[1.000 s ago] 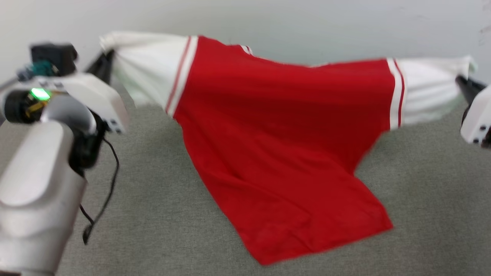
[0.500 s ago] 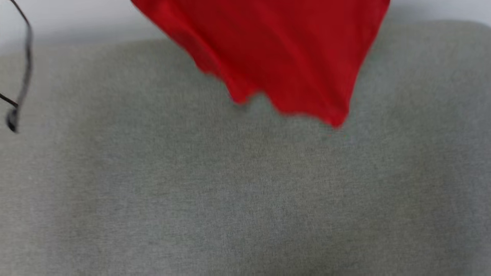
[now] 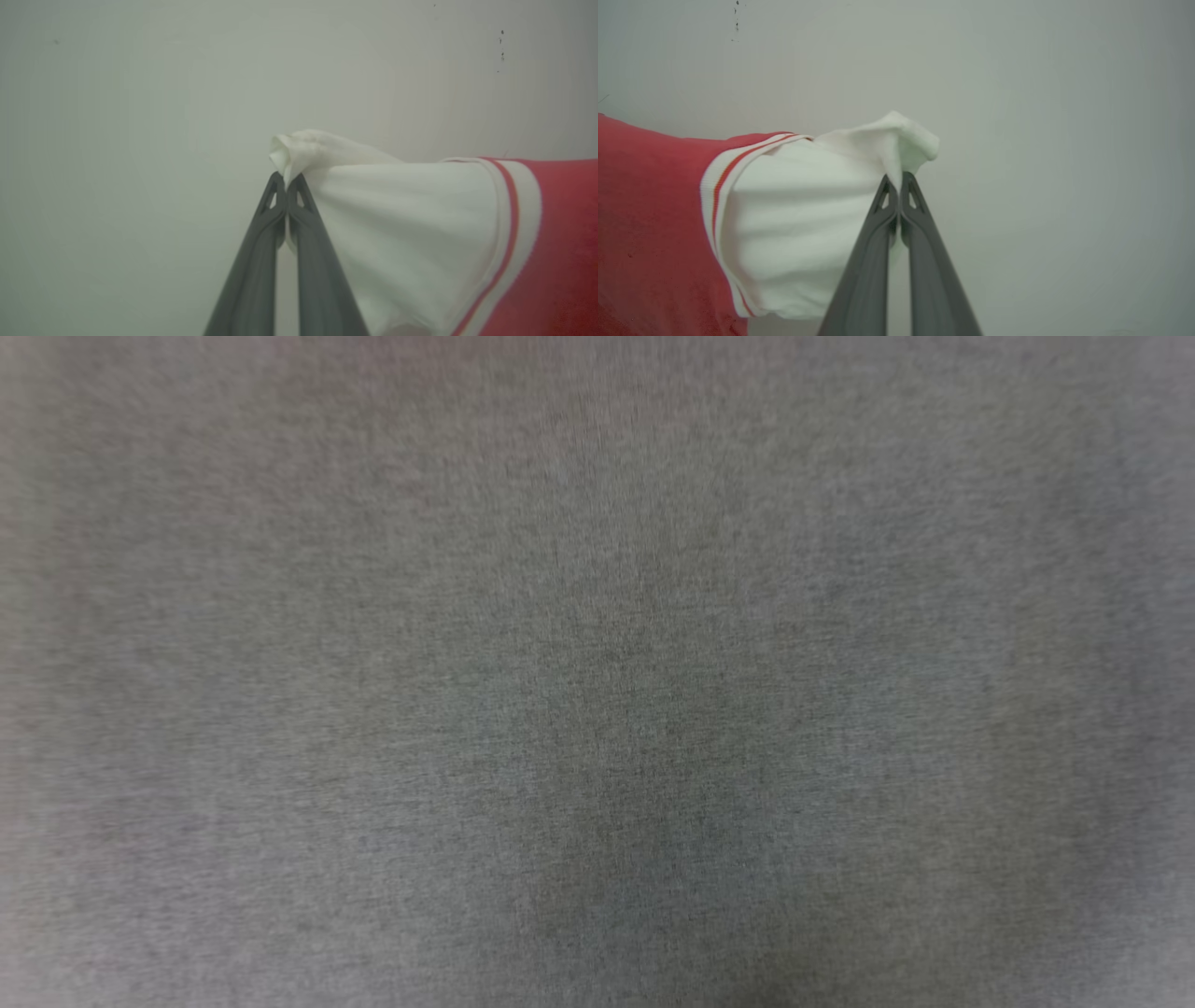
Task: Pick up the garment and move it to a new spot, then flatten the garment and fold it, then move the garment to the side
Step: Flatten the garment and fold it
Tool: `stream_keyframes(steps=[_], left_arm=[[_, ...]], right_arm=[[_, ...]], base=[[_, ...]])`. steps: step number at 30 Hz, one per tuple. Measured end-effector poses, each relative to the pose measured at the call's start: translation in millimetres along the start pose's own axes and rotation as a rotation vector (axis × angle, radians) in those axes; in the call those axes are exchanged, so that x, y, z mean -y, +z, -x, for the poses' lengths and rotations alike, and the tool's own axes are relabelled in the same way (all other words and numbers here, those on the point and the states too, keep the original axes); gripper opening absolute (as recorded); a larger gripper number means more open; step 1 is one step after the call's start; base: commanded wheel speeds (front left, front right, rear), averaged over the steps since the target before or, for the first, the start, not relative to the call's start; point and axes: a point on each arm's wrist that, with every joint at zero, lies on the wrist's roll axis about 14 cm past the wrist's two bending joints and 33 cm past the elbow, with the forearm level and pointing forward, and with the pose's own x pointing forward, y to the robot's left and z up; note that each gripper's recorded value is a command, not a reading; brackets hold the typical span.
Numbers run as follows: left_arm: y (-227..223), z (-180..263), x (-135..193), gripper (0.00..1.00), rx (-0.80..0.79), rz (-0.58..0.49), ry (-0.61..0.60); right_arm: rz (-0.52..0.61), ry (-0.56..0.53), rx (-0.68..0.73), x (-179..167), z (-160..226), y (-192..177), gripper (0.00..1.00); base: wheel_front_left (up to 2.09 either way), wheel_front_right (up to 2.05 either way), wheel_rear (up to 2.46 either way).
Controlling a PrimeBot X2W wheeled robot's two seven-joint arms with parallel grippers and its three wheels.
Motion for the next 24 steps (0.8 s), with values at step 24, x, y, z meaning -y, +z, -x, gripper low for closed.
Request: stream_keyframes(steps=[24], left_arm=[[-176,69,17,0.00,-0.265,0.167,0.007]], right_arm=[[-0.114,0.148,-0.299,-67,39,-180,0.00]], base=[[0.00,0.00,0.00]])
